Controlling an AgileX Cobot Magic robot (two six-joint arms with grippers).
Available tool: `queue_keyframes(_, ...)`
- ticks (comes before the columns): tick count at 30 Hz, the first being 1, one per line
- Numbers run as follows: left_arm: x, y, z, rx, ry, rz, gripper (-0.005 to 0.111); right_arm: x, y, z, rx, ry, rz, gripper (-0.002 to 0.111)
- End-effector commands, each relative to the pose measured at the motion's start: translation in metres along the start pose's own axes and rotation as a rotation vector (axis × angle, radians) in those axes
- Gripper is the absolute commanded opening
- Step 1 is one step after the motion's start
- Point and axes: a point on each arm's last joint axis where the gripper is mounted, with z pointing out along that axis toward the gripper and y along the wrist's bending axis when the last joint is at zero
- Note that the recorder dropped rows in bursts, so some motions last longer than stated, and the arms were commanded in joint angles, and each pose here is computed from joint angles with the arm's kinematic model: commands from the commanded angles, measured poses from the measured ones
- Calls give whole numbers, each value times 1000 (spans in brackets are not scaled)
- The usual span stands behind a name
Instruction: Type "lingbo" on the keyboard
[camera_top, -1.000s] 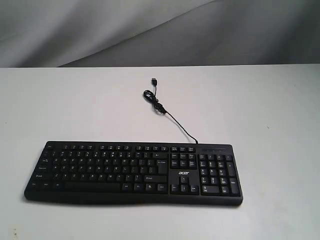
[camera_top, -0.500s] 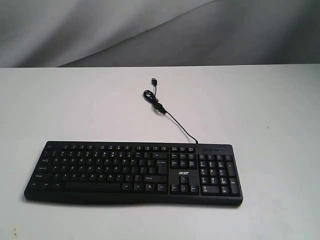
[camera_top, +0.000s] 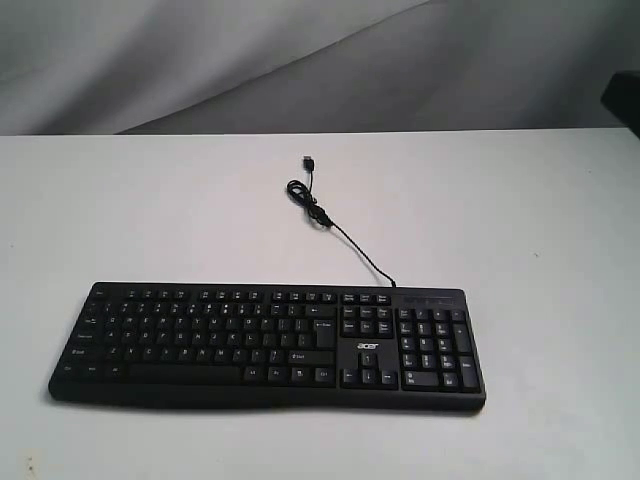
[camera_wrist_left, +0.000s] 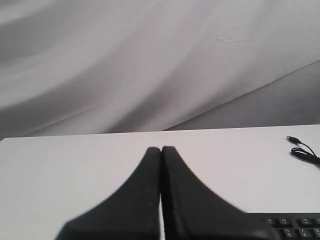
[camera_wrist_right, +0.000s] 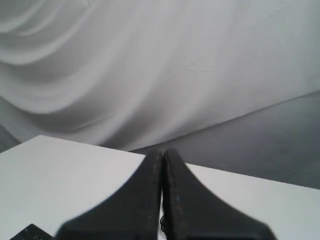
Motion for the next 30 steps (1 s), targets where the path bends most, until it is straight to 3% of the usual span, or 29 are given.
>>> queue_keyframes(1, 1, -1, 0, 7, -9, -2, 1, -4, 3, 3, -64, -40, -57, 0)
queue_keyframes(11, 1, -1, 0, 7, -9, -2, 1, -72, 19, 36, -155, -46, -177, 0)
queue_keyframes(14, 1, -1, 0, 7, -9, -2, 1, -69, 24, 56, -121, 24, -212, 0)
queue_keyframes(19, 1, -1, 0, 7, -9, -2, 1, -61, 42, 99, -189, 148, -320, 0)
queue_keyframes(23, 1, -1, 0, 7, -9, -2, 1, -50, 49, 134, -234, 262, -308, 0)
queue_keyframes(30, 1, -1, 0, 7, -9, -2, 1, -14, 57, 197, -527, 398, -173, 0)
